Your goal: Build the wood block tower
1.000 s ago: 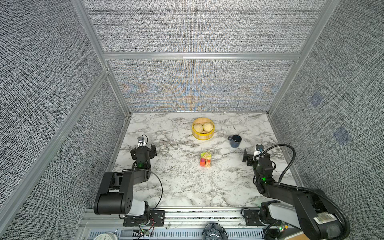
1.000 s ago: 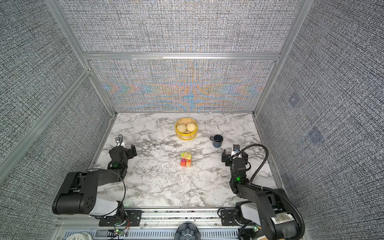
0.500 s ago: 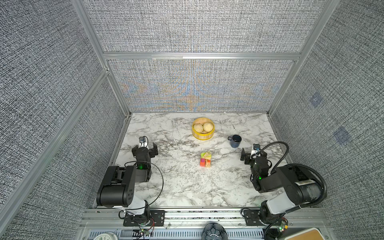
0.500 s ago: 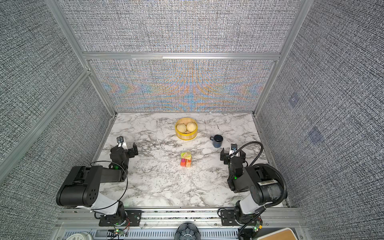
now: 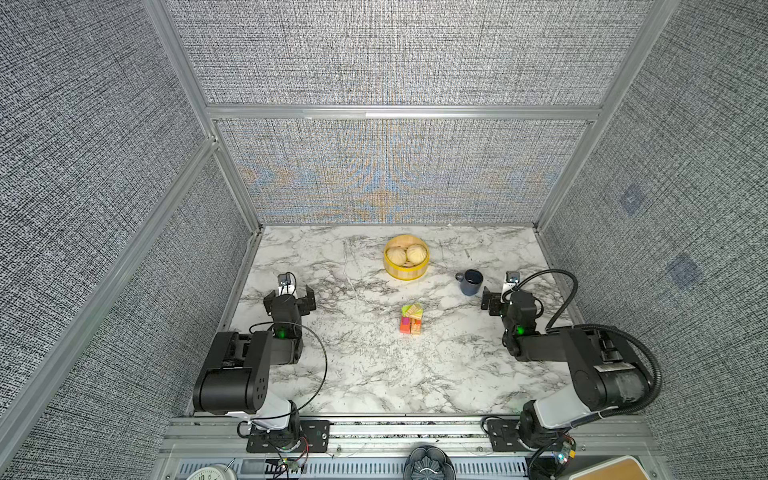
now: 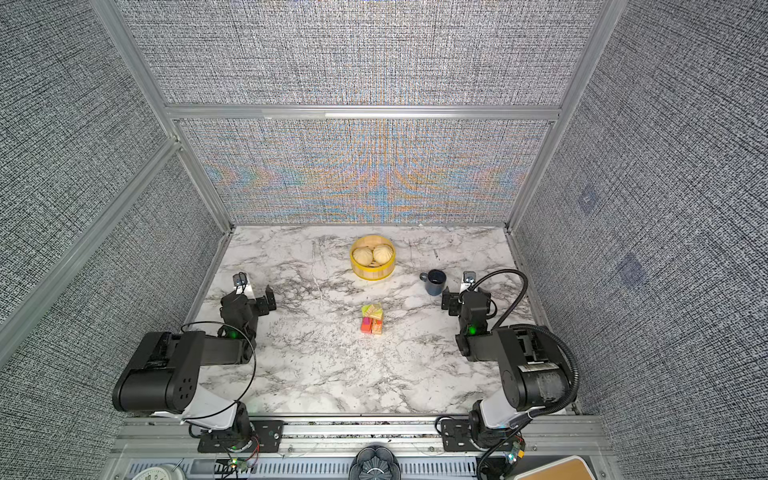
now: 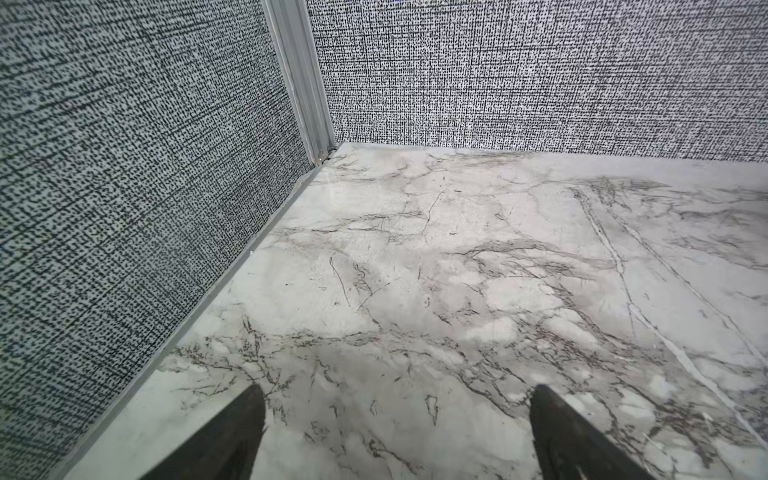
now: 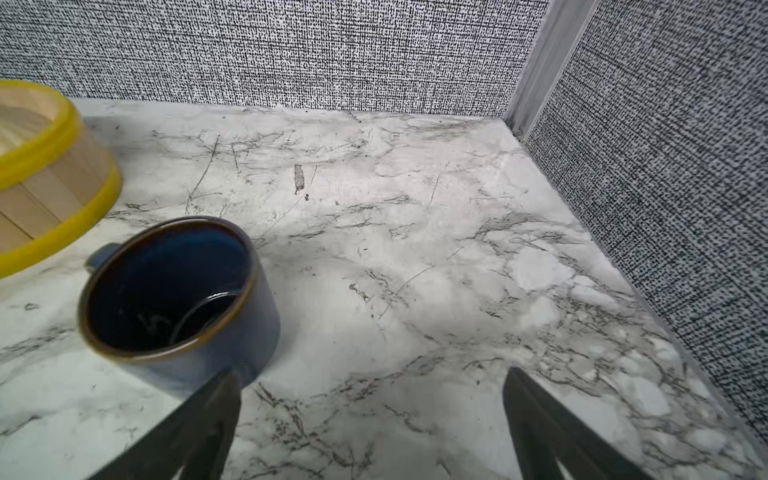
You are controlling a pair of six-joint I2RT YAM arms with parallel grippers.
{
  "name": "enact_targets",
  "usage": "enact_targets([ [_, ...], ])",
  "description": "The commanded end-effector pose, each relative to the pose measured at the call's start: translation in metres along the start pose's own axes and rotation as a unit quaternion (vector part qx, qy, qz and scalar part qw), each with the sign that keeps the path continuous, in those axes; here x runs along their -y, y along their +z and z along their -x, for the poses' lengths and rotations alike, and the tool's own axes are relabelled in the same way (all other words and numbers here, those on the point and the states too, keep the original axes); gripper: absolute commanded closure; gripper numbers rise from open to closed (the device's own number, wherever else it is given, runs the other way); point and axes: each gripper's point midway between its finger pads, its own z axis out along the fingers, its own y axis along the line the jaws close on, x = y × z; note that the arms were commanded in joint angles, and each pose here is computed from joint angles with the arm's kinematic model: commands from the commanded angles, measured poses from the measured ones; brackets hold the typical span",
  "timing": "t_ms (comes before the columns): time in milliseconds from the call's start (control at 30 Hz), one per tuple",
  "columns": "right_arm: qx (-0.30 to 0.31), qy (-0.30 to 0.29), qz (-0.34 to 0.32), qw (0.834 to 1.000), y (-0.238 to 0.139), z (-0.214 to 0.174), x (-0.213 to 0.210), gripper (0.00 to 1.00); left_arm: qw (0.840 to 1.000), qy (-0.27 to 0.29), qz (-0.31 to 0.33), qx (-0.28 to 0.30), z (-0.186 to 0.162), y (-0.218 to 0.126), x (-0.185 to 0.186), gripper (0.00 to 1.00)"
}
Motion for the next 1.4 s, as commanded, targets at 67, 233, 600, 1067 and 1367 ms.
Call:
enact_targets([
  [67, 0.007, -0.008, -0.006, 1.0, -0.0009, 0.0025, -0.0006, 0.01, 1.0, -0.004, 0.005, 0.015, 0.0073, -0.0005, -0.0022, 0.0],
  [233, 0.007, -0.008, -0.006, 1.0, -0.0008, 0.0025, -0.0006, 0.01, 1.0, -0.004, 0.004, 0.015, 0.007, -0.0002, -0.0016, 0.01],
  [600, 0.007, -0.008, -0.006, 1.0, -0.0009, 0.0021, -0.0008, 0.01, 1.0, -0.003, 0.005, 0.015, 0.0074, 0.0, -0.002, 0.01],
  [1067, 0.008, -0.013, -0.008, 1.0, -0.0012, 0.0023, -0.0028, 0.01, 1.0, -0.003, 0.005, 0.014, 0.0071, -0.0001, -0.002, 0.01],
  [1367, 0.01, -0.012, -0.009, 1.0, -0.0022, 0.0022, -0.0021, 0.01, 1.0, -0.004, 0.004, 0.013, 0.0065, 0.0001, -0.0017, 0.01],
])
